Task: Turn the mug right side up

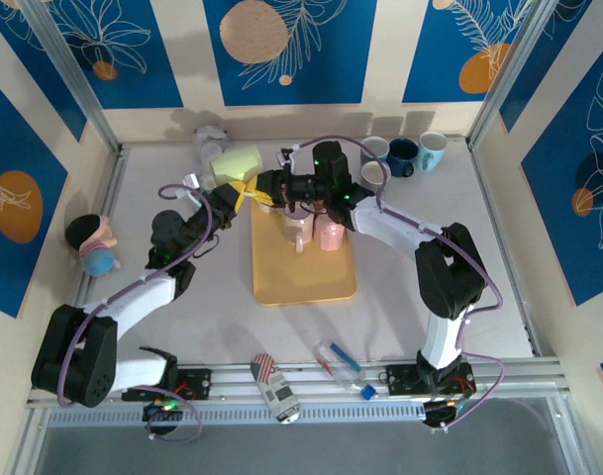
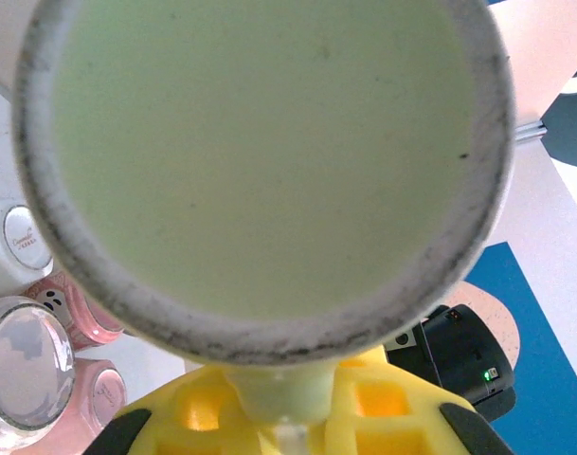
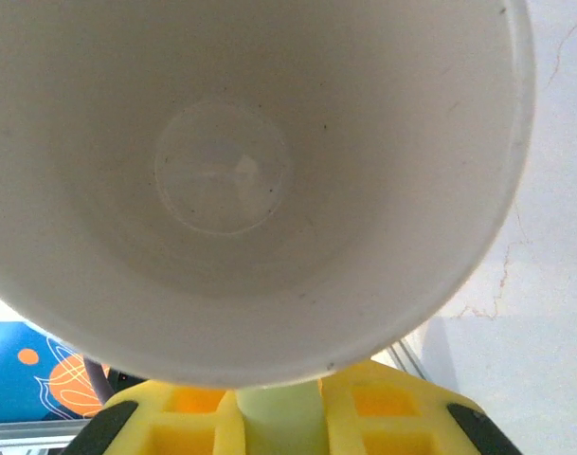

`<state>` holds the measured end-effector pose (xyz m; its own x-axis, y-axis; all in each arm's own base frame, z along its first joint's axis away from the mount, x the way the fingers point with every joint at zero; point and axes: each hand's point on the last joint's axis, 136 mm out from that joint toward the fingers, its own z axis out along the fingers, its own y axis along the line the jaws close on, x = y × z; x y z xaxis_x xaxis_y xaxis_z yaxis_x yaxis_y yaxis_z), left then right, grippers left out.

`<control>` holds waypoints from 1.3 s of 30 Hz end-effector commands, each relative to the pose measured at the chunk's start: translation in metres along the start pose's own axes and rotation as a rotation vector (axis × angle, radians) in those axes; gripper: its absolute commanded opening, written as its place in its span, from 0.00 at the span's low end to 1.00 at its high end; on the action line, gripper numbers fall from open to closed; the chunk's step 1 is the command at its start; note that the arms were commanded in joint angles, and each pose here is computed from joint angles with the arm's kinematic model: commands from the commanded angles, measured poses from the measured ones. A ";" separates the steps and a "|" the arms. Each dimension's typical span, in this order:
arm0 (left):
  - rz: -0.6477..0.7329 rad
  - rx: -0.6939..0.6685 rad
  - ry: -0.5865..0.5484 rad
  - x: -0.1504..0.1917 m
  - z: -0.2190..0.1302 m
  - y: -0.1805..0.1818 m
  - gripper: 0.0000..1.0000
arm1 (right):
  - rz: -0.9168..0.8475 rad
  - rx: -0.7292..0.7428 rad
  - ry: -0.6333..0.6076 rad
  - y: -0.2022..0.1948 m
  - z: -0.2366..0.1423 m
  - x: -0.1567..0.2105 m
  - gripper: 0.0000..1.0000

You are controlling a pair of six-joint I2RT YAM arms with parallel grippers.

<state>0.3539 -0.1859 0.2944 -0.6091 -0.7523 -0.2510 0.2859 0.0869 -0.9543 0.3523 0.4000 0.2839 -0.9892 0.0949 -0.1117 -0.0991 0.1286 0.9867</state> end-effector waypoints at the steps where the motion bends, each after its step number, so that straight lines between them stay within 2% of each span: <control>1: 0.140 0.147 -0.024 -0.005 -0.005 -0.040 0.00 | -0.001 0.021 -0.054 0.001 -0.002 -0.008 0.00; 3: 0.167 0.144 -0.026 -0.005 -0.006 -0.040 0.11 | -0.033 0.031 -0.060 0.006 -0.002 -0.008 0.00; 5: 0.173 0.106 -0.018 -0.003 -0.006 -0.034 0.36 | -0.067 0.038 -0.064 0.011 -0.003 -0.007 0.00; 6: 0.176 0.090 -0.017 -0.003 -0.006 -0.032 0.45 | -0.082 0.038 -0.065 0.014 -0.003 -0.006 0.00; 10: 0.253 0.045 -0.037 -0.005 -0.015 -0.033 0.66 | -0.126 0.036 -0.073 0.021 -0.003 -0.004 0.00; 20: 0.458 -0.118 0.068 0.010 -0.044 -0.039 0.97 | -0.227 0.030 -0.083 0.042 -0.014 -0.006 0.00; 26: 0.562 -0.201 0.156 0.017 -0.063 -0.040 1.00 | -0.275 0.069 -0.090 0.047 -0.028 -0.004 0.00; 31: 0.673 -0.203 0.186 0.021 -0.075 -0.046 1.00 | -0.375 0.079 -0.059 0.054 -0.040 0.004 0.00; 39: 0.879 -0.261 0.287 0.027 -0.084 -0.038 1.00 | -0.520 0.228 -0.054 0.049 -0.070 0.011 0.00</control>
<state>0.2702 -0.1575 0.3083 -0.4649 -0.2768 -0.8410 0.5247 0.6790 -0.5135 0.3396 0.3521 0.2927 -0.9066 0.0388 -0.4202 -0.3713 0.3997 0.8381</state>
